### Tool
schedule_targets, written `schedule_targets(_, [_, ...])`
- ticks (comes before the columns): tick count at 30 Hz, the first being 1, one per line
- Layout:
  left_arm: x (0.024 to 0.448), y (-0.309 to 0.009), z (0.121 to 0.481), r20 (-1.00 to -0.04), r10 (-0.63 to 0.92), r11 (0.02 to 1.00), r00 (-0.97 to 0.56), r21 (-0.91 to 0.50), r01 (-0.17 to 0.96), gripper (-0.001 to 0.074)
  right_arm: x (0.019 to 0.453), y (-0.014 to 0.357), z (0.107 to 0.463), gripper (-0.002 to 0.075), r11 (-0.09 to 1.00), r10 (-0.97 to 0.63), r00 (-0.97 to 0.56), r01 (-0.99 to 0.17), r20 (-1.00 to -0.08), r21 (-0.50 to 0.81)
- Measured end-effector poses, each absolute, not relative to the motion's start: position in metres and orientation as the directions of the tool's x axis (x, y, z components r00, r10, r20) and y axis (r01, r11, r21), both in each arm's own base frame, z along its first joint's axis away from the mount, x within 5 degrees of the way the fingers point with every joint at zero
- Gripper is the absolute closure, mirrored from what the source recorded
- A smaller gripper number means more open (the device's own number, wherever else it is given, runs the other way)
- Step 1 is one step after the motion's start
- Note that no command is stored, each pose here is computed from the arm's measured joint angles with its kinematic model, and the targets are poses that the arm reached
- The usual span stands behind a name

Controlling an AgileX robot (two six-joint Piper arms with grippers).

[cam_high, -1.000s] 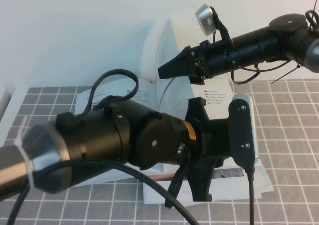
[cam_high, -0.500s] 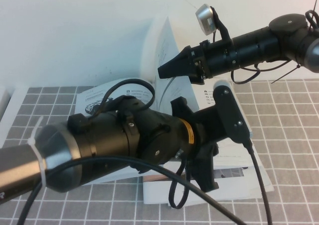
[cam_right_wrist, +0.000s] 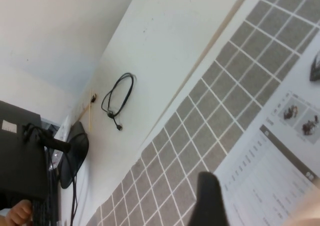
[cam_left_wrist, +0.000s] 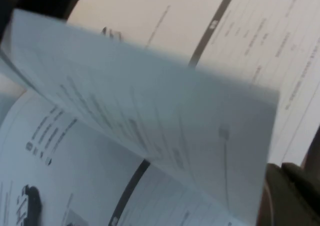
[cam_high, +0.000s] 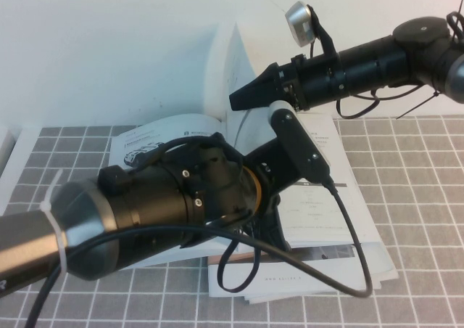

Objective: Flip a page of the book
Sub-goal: Open the closed book

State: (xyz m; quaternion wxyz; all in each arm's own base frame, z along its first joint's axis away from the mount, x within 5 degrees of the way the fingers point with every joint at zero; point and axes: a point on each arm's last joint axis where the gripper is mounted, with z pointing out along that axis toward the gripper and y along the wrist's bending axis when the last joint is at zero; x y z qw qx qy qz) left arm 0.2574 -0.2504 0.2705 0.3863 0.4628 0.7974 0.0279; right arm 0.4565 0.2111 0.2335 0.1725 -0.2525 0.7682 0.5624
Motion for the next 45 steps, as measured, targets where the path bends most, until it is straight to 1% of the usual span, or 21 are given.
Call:
schedule_targets(4, [0.26, -0.246, 0.271, -0.596, 0.734, 0.626, -0.326, 0.405, 0.666, 0.0738, 0.453, 0.21, 0.247, 0.0249, 0.233, -0.192, -0.795, -0.607, -0.576, 0.76])
schedule_targets(8, [0.26, -0.245, 0.271, -0.607, 0.708, 0.658, -0.362, 0.379, 0.651, 0.0738, 0.451, 0.21, 0.257, 0.0251, 0.224, -0.186, -0.78, -0.626, -0.598, 0.747])
schedule_targets(16, [0.259, -0.236, 0.268, -0.585, 0.643, 0.75, -0.495, 0.348, 0.563, 0.0738, 0.451, 0.209, 0.259, 0.0251, 0.221, -0.185, -0.77, -0.638, -0.611, 0.738])
schedule_targets(20, [0.258, -0.229, 0.265, -0.56, 0.595, 0.8, -0.577, 0.339, 0.495, 0.0738, 0.452, 0.198, 0.26, 0.0251, 0.268, -0.24, -0.721, -0.692, -0.65, 0.67])
schedule_targets(22, [0.257, -0.226, 0.265, -0.551, 0.566, 0.823, -0.613, 0.333, 0.461, 0.0738, 0.454, 0.189, 0.257, 0.0253, 0.31, -0.284, -0.703, -0.711, -0.652, 0.632])
schedule_targets(24, [0.257, -0.224, 0.264, -0.546, 0.539, 0.842, -0.641, 0.326, 0.43, 0.0738, 0.455, 0.179, 0.249, 0.0265, 0.371, -0.357, -0.685, -0.728, -0.635, 0.576])
schedule_targets(25, [0.257, -0.223, 0.264, -0.543, 0.529, 0.848, -0.651, 0.324, 0.419, 0.0738, 0.456, 0.175, 0.245, 0.0281, 0.4, -0.391, -0.681, -0.732, -0.62, 0.552])
schedule_targets(27, [0.256, -0.222, 0.263, -0.539, 0.502, 0.865, -0.676, 0.307, 0.398, 0.0738, 0.457, 0.168, 0.23, 0.0342, 0.471, -0.467, -0.691, -0.723, -0.552, 0.506])
schedule_targets(29, [0.26, -0.217, 0.26, -0.53, 0.471, 0.882, -0.705, 0.284, 0.375, 0.0738, 0.46, 0.162, 0.211, 0.0436, 0.527, -0.512, -0.712, -0.702, -0.48, 0.479])
schedule_targets(31, [0.266, -0.211, 0.256, -0.516, 0.433, 0.901, -0.739, 0.267, 0.342, 0.0738, 0.463, 0.16, 0.189, 0.0573, 0.56, -0.531, -0.737, -0.675, -0.417, 0.48])
schedule_targets(33, [0.275, -0.203, 0.248, -0.497, 0.4, 0.915, -0.77, 0.262, 0.306, 0.0738, 0.465, 0.16, 0.167, 0.0655, 0.577, -0.538, -0.76, -0.648, -0.365, 0.497])
schedule_targets(34, [0.282, -0.198, 0.243, -0.488, 0.383, 0.922, -0.784, 0.26, 0.288, 0.0738, 0.465, 0.159, 0.156, 0.068, 0.585, -0.539, -0.77, -0.634, -0.341, 0.505])
schedule_targets(36, [0.294, -0.188, 0.231, -0.465, 0.344, 0.934, -0.816, 0.254, 0.25, 0.0738, 0.466, 0.158, 0.141, 0.0706, 0.609, -0.537, -0.79, -0.606, -0.296, 0.513])
schedule_targets(38, [0.304, -0.179, 0.219, -0.438, 0.313, 0.945, -0.843, 0.233, 0.23, 0.0738, 0.466, 0.157, 0.13, 0.0716, 0.631, -0.531, -0.807, -0.58, -0.258, 0.516])
schedule_targets(42, [0.317, -0.17, 0.2, -0.392, 0.27, 0.961, -0.879, 0.161, 0.223, 0.0738, 0.465, 0.158, 0.127, 0.0722, 0.662, -0.517, -0.827, -0.55, -0.221, 0.51])
schedule_targets(45, [0.322, -0.171, 0.183, -0.355, 0.278, 0.96, -0.892, 0.118, 0.253, 0.0738, 0.464, 0.161, 0.128, 0.0724, 0.679, -0.524, -0.826, -0.551, -0.206, 0.485])
